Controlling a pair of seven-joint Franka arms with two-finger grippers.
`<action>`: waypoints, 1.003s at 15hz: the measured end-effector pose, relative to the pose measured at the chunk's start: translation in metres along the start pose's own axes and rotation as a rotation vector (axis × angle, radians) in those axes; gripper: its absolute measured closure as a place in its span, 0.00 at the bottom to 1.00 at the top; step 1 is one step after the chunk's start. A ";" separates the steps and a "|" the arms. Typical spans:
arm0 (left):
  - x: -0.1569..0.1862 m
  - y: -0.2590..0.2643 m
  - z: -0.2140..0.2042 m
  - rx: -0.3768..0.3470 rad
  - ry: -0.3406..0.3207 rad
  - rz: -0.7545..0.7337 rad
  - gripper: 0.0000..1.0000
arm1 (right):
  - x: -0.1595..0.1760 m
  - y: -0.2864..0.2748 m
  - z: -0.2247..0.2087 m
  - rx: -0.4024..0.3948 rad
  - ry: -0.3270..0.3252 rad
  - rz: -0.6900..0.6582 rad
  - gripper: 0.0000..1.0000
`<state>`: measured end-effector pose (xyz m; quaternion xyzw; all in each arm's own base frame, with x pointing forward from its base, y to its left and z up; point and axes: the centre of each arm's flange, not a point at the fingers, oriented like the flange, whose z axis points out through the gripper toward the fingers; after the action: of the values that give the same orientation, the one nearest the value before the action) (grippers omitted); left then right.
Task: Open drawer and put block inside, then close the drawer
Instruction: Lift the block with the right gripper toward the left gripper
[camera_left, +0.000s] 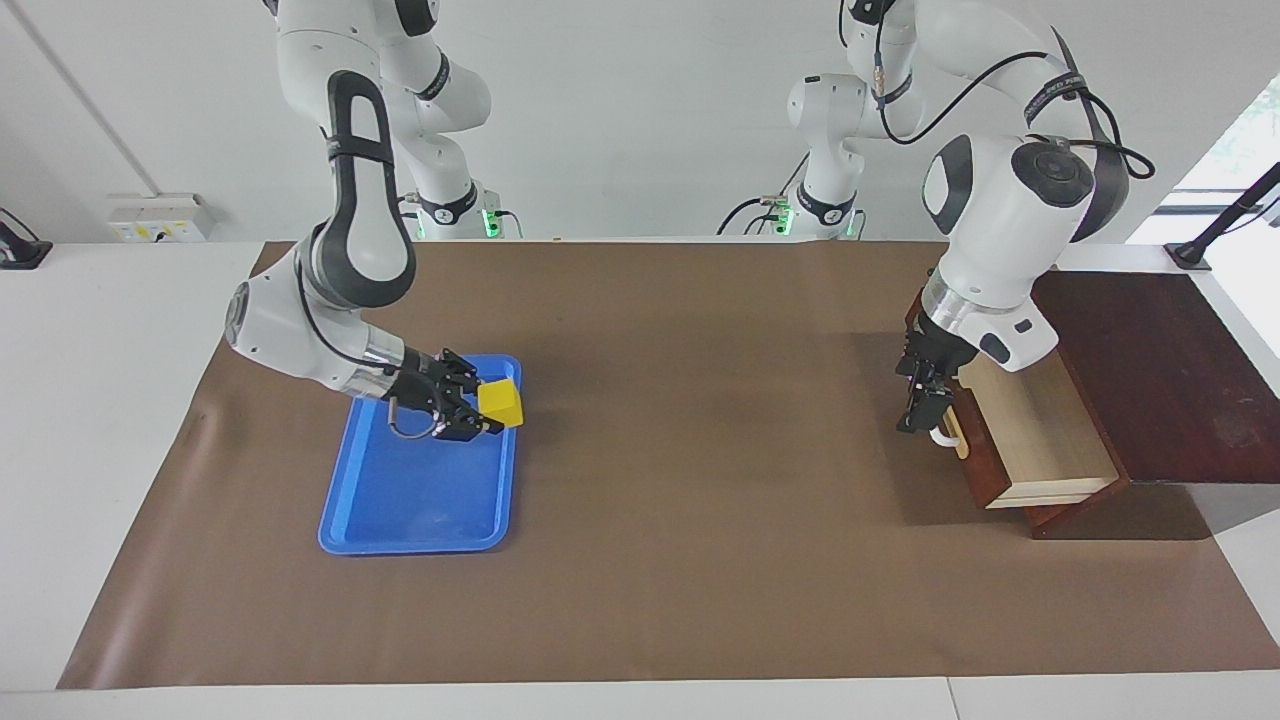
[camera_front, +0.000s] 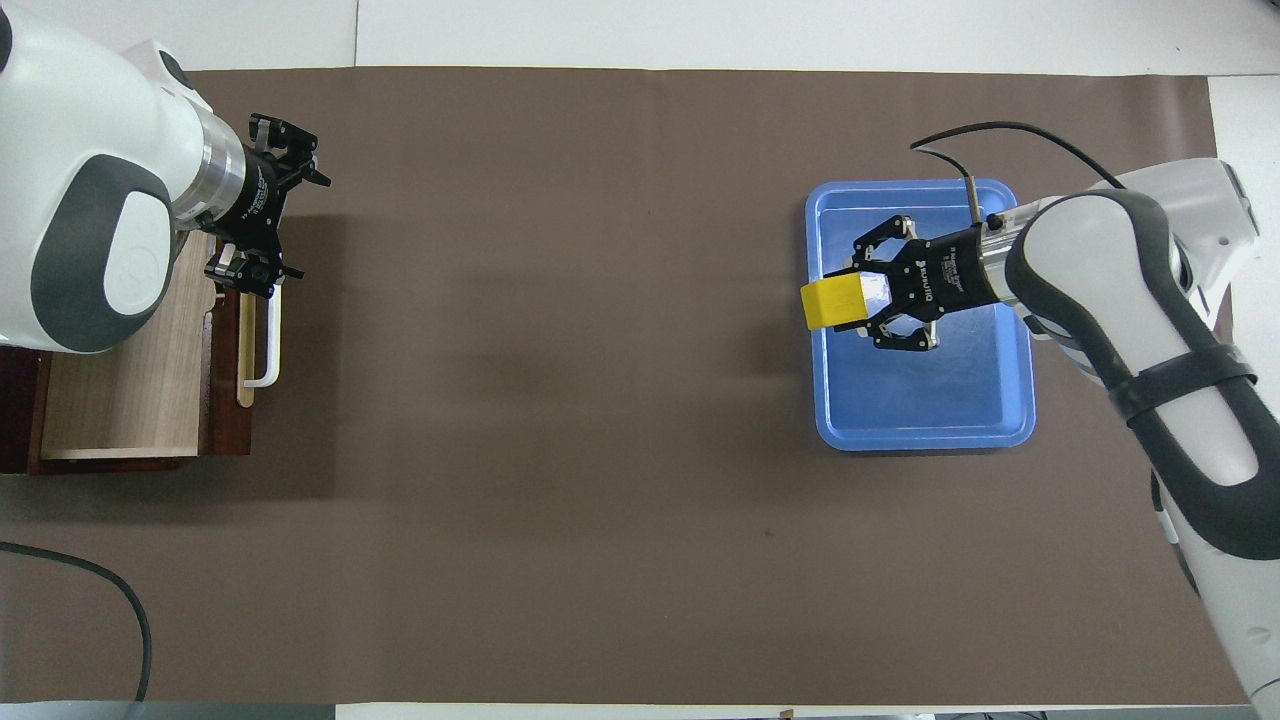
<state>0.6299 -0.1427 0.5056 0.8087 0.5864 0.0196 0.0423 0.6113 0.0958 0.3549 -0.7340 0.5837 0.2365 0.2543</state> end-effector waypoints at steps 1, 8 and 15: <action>-0.001 0.000 0.000 -0.001 -0.001 -0.026 0.00 | -0.015 -0.004 0.010 0.003 0.011 0.004 0.45; -0.047 0.005 -0.006 -0.011 -0.012 -0.331 0.00 | -0.128 -0.031 0.053 0.038 0.069 0.158 0.45; -0.163 0.016 -0.020 0.035 -0.021 -0.383 0.00 | -0.190 -0.062 0.094 0.099 0.066 0.222 0.45</action>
<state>0.5929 -0.3014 0.5302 0.6829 0.7295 -0.0075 0.0376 0.6278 0.3086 0.4124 -0.6586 0.6805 0.2100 0.2432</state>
